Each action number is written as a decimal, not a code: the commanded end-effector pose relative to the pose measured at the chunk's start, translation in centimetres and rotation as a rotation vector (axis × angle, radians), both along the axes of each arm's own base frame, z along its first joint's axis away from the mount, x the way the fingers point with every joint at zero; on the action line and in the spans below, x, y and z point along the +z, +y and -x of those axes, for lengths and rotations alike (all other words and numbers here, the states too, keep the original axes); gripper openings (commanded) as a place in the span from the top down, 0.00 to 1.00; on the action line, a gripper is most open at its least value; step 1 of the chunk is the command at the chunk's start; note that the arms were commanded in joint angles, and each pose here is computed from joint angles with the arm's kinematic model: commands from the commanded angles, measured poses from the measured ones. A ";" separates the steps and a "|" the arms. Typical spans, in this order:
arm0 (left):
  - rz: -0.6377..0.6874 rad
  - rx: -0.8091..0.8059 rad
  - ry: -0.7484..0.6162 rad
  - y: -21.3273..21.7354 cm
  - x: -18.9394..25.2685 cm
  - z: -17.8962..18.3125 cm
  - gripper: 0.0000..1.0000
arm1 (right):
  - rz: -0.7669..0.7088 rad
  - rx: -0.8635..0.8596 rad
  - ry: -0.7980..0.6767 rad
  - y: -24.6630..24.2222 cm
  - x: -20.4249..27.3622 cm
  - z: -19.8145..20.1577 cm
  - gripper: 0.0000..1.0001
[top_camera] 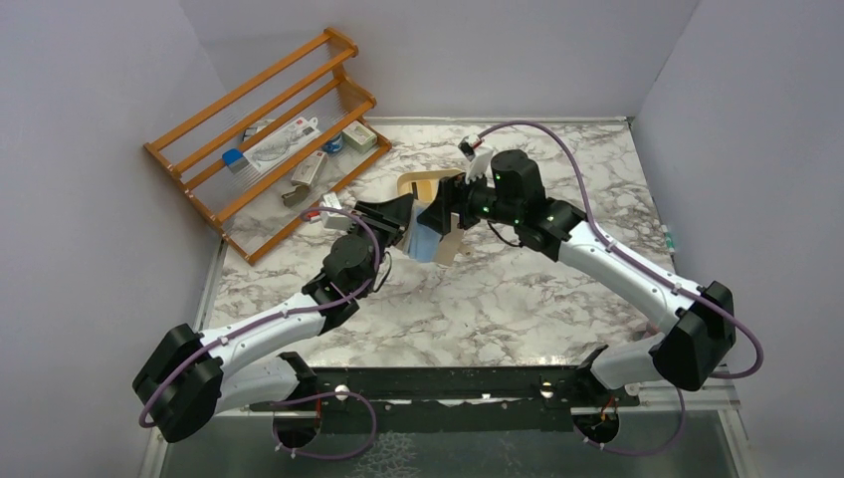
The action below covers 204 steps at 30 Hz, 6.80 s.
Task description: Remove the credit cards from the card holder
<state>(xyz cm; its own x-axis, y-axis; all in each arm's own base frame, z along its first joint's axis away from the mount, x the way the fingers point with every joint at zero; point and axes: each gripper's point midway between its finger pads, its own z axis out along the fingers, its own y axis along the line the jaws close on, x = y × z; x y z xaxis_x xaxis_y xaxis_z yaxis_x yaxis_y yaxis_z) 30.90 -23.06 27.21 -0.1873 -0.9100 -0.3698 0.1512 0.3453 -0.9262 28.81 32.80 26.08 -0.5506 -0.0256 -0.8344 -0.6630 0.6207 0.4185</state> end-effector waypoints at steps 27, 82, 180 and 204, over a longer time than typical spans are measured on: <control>0.185 0.056 0.150 1.5 -4.8 0.5 1.00 | 0.225 -0.125 -0.049 -4.8 -1.7 0.0 0.08; 0.737 -0.103 0.315 0.1 -7.9 1.2 1.00 | -0.286 0.124 0.179 -6.7 -8.8 1.8 0.00; 0.494 -0.260 0.025 -0.2 -1.6 3.3 0.60 | -0.564 0.394 0.251 -6.5 -4.1 4.8 0.99; 0.471 -0.243 0.018 1.1 -1.5 4.3 0.41 | -0.572 0.395 0.258 -6.5 -4.3 4.6 0.99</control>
